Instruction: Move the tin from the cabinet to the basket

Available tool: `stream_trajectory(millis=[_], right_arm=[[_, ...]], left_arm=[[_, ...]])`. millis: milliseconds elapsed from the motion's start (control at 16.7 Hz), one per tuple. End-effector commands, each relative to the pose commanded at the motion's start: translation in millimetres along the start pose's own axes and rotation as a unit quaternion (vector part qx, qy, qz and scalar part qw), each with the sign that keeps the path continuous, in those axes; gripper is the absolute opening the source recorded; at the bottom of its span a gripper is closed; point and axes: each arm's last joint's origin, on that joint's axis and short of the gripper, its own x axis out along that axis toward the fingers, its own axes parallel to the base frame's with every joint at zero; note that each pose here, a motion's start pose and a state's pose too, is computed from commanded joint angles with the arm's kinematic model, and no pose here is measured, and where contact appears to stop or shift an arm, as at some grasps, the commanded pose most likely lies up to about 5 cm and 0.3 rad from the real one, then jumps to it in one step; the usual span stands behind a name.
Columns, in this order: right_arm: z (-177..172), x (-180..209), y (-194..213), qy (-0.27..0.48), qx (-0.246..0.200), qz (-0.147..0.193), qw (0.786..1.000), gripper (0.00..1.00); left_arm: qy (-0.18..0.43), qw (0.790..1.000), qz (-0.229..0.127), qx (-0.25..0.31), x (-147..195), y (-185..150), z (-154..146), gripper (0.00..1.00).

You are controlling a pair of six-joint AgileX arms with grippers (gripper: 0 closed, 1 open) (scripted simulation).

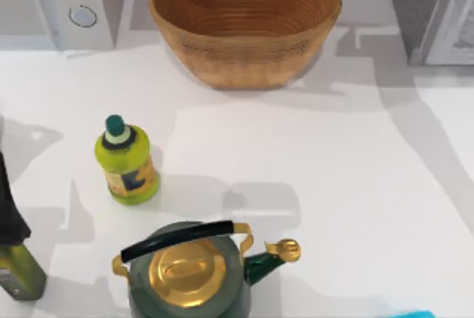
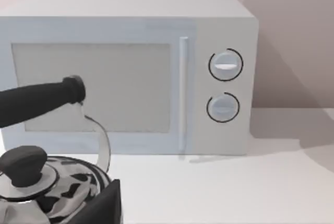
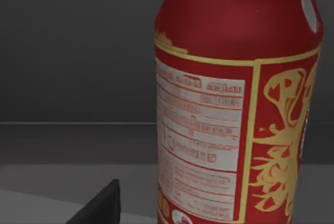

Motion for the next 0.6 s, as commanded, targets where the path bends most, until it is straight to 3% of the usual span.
stream_trajectory(millis=[360, 600], right_arm=[[-1.2, 1.4, 6.3, 0.000, 0.000, 0.000, 1.000, 1.00], [0.0, 34.3, 9.1, 0.001, -0.001, 0.000, 1.000, 1.00]], left_arm=[[0.000, 1.000, 0.000, 0.000, 0.0, 0.0, 0.0, 1.00], [0.000, 1.000, 0.000, 0.000, 0.0, 0.0, 0.0, 1.00]])
